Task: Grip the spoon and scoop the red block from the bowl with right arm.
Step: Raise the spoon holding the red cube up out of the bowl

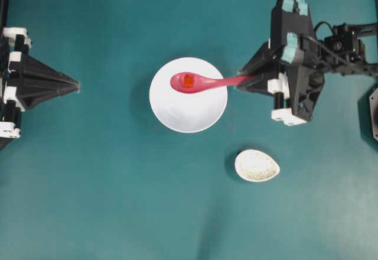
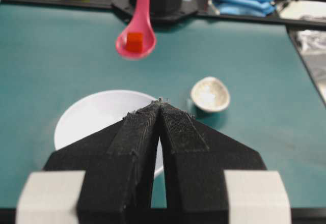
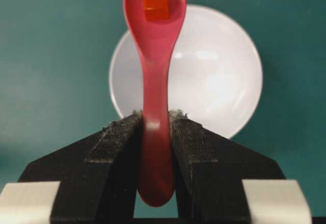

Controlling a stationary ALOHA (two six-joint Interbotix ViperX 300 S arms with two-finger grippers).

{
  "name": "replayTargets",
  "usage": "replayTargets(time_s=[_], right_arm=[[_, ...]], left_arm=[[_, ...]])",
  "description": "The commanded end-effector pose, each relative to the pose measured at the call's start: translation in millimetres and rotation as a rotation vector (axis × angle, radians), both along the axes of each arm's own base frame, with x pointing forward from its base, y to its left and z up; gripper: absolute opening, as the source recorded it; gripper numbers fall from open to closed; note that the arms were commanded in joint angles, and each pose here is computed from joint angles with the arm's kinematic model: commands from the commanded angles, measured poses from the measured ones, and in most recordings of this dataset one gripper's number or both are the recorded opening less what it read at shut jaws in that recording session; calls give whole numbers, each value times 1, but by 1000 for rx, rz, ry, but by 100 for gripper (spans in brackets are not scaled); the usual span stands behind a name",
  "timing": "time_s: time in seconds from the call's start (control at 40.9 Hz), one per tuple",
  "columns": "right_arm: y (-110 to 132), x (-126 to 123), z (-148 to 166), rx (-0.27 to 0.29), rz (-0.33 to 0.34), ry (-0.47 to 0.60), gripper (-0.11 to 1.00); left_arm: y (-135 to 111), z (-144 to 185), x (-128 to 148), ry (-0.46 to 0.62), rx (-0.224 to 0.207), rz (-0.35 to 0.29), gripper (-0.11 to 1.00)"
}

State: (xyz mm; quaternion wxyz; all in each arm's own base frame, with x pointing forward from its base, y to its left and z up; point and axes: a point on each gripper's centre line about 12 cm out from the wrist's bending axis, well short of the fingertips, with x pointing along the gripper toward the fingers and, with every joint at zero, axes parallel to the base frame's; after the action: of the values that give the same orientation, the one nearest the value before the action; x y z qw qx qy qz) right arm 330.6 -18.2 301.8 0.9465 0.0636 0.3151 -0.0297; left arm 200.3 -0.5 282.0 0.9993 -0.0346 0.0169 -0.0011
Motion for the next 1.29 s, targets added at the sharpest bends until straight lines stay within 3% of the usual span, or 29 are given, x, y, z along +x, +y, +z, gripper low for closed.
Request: replayTargets(time_s=[0.0,1.27], right_arm=[[0,1,25,-8,4,-53,24],[1,1,30,-6,5,-49,24]], left_arm=[[1,9,3,-23,1,2,0],[1,10,1,-11,5,3,0]])
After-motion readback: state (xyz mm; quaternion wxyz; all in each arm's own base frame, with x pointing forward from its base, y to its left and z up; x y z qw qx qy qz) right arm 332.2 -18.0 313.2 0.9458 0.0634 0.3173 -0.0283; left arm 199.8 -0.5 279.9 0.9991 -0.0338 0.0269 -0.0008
